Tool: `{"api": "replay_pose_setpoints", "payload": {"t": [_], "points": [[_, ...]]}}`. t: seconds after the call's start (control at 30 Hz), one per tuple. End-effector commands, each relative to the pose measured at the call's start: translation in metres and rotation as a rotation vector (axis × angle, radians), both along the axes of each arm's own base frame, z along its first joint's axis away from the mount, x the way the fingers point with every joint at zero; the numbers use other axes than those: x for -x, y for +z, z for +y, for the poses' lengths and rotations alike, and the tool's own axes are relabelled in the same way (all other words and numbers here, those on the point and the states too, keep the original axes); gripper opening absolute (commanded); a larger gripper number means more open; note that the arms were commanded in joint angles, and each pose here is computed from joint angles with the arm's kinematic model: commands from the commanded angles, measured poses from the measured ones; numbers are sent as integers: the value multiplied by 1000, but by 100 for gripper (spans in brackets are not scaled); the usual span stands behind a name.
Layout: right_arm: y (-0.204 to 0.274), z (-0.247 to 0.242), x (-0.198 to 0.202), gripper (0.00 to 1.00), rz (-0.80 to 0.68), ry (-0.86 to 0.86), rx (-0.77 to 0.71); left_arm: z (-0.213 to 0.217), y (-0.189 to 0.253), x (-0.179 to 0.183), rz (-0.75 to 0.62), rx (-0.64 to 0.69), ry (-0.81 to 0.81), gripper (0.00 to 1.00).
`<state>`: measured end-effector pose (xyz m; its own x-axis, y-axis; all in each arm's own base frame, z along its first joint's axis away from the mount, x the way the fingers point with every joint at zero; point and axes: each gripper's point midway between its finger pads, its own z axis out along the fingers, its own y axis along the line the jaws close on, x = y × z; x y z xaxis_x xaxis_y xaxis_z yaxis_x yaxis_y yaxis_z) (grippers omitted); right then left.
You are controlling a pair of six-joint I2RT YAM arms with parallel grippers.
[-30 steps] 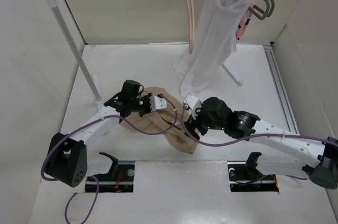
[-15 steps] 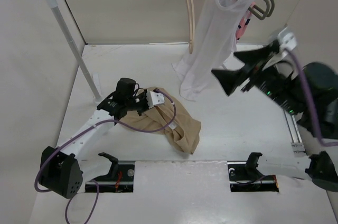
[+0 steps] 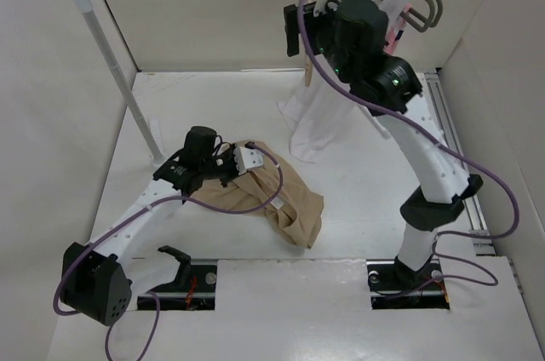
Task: Place the t-shirt on the hanger
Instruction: Grab a hanger with the right arm
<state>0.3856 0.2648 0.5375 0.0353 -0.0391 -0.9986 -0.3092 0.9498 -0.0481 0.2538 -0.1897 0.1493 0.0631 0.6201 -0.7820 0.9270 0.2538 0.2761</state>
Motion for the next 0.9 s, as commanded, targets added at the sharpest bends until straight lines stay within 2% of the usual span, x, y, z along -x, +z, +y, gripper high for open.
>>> {"api": "replay_pose_setpoints", "payload": {"t": [0.0,0.1,0.23,0.33,0.37,0.4,0.57,0.6,0.87], "points": [[23,-15,-12,93,-70,-52,-63,2,8,3,-15,23,7,0],[-2,-20,-30,87,-5,-99,-31,2,5,4,-7,27,13,0],[-31,-17,-44,74,56,-85,-7,1,12,3,-32,39,12,0],[-39,-18,-47,27,67,-82,-24,1,12,3,-33,39,12,0],[-43,-18,-49,5,71,-92,-20,2,10,5,-24,35,13,0],[-38,-21,-46,0,58,-92,-31,2,10,5,-24,35,13,0],[-27,-28,-38,0,39,-75,-37,2,13,5,-34,39,12,0],[-24,-21,-35,0,27,-24,-23,2,13,5,-34,39,12,0],[22,-25,4,0,-141,67,-22,0,16,4,-28,59,29,0]]}}
